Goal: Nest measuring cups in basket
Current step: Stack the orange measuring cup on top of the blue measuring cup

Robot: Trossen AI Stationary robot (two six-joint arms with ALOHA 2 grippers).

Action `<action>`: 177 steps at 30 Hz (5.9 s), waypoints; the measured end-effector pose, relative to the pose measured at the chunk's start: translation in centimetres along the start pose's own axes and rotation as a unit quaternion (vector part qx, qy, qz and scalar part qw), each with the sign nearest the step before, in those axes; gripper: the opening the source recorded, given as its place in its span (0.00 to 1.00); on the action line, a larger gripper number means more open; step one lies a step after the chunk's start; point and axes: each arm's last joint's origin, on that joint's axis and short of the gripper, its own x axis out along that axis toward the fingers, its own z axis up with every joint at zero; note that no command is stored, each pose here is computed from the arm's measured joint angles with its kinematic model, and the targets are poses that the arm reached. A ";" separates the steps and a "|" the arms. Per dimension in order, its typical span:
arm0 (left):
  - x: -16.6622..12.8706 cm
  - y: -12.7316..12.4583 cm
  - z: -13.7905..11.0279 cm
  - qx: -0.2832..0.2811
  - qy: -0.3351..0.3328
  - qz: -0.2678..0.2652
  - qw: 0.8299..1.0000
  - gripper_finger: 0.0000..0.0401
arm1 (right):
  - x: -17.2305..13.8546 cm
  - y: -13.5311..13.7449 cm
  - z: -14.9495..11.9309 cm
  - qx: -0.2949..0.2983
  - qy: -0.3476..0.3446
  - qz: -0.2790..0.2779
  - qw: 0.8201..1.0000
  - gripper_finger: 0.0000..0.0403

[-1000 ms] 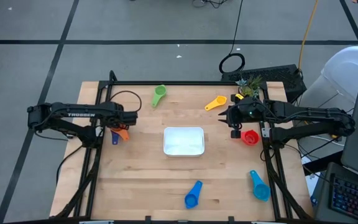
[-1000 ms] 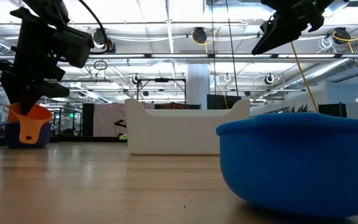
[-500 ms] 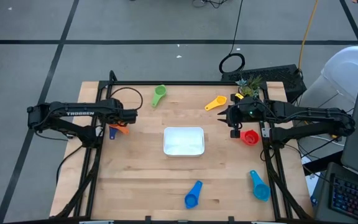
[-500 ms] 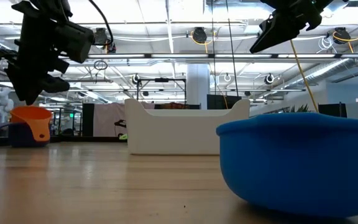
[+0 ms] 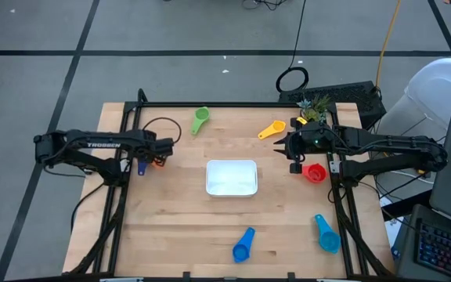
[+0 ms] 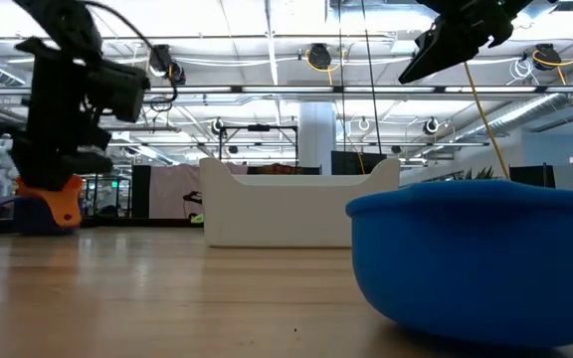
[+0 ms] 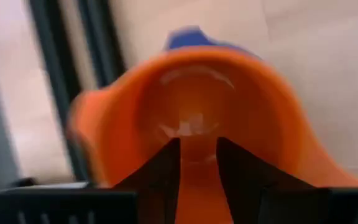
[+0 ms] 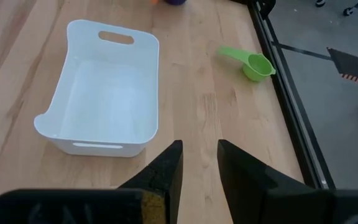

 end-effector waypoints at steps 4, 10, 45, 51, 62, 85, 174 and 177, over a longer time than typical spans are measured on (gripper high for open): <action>1.8 -0.1 -1.0 0.000 0.024 -0.020 1.000 0.27 | 0.0 0.0 0.1 0.000 -0.004 -0.001 1.000 0.24; 2.3 -0.5 -1.4 0.014 0.029 -0.052 0.998 0.27 | 0.0 -0.1 0.3 0.000 -0.016 -0.005 1.000 0.24; -2.5 -5.2 -1.5 0.052 0.018 -0.261 0.964 0.00 | 0.0 -0.2 0.7 0.002 -0.038 -0.011 0.999 0.24; -4.6 -5.8 -1.6 0.057 -0.025 -0.269 0.961 0.00 | 0.0 -0.2 0.7 0.004 -0.038 -0.011 0.999 0.24; -4.8 -5.7 -2.3 0.102 -0.076 -0.231 0.965 0.00 | 0.0 -0.2 0.7 0.004 -0.038 -0.011 0.999 0.24; -6.4 -9.5 1.7 0.261 -0.161 -0.223 0.925 0.00 | -0.1 -0.2 1.1 0.044 -0.061 0.004 0.997 0.24; -5.7 -3.3 -9.1 0.211 0.025 0.017 0.977 0.05 | -0.1 -0.1 1.3 0.024 -0.076 0.020 0.997 0.24; -4.6 -2.1 -9.6 0.204 0.100 0.032 0.973 0.05 | -0.1 -0.1 1.4 0.029 -0.076 0.020 0.996 0.24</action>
